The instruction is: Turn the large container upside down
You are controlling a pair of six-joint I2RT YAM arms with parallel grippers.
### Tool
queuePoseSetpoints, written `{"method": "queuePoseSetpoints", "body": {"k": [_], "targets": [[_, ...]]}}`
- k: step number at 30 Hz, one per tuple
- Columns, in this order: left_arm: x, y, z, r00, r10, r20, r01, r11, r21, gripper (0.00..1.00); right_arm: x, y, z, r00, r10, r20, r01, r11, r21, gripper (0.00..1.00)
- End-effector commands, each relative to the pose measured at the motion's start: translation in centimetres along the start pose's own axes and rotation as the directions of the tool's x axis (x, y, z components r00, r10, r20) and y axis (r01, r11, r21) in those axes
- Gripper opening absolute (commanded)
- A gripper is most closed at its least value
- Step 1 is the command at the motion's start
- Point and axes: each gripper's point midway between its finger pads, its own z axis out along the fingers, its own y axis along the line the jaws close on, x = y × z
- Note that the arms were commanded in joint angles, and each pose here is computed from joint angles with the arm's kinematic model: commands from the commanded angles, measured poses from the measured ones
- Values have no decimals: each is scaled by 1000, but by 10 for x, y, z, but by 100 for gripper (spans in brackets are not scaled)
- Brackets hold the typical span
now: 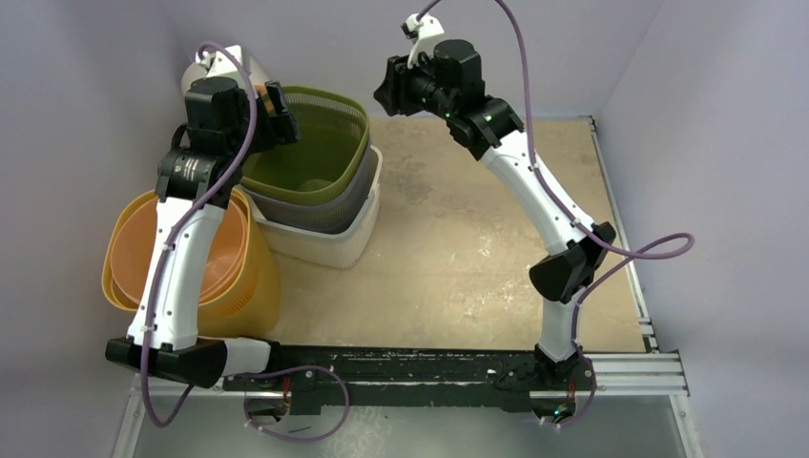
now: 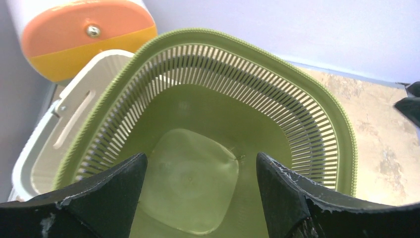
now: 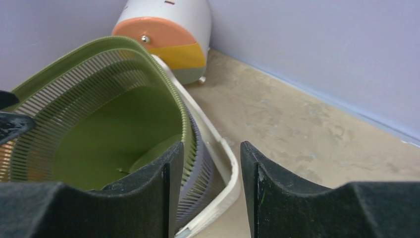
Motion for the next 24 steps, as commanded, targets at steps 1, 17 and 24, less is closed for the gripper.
{"method": "queuePoseSetpoints", "body": {"k": [1,17,24], "targets": [[-43,10,-41,985,-4,172,12,999,-45,78,-16,38,-7,999,34,25,-31,993,-110,48],[-41,22,-67,980,-16,199,33,996,-82,78,24,49,19,998,-3,-69,1,1000,-30,47],[-39,25,-71,979,-20,202,39,995,-88,78,32,26,16,992,-75,-102,86,991,105,48]]}}
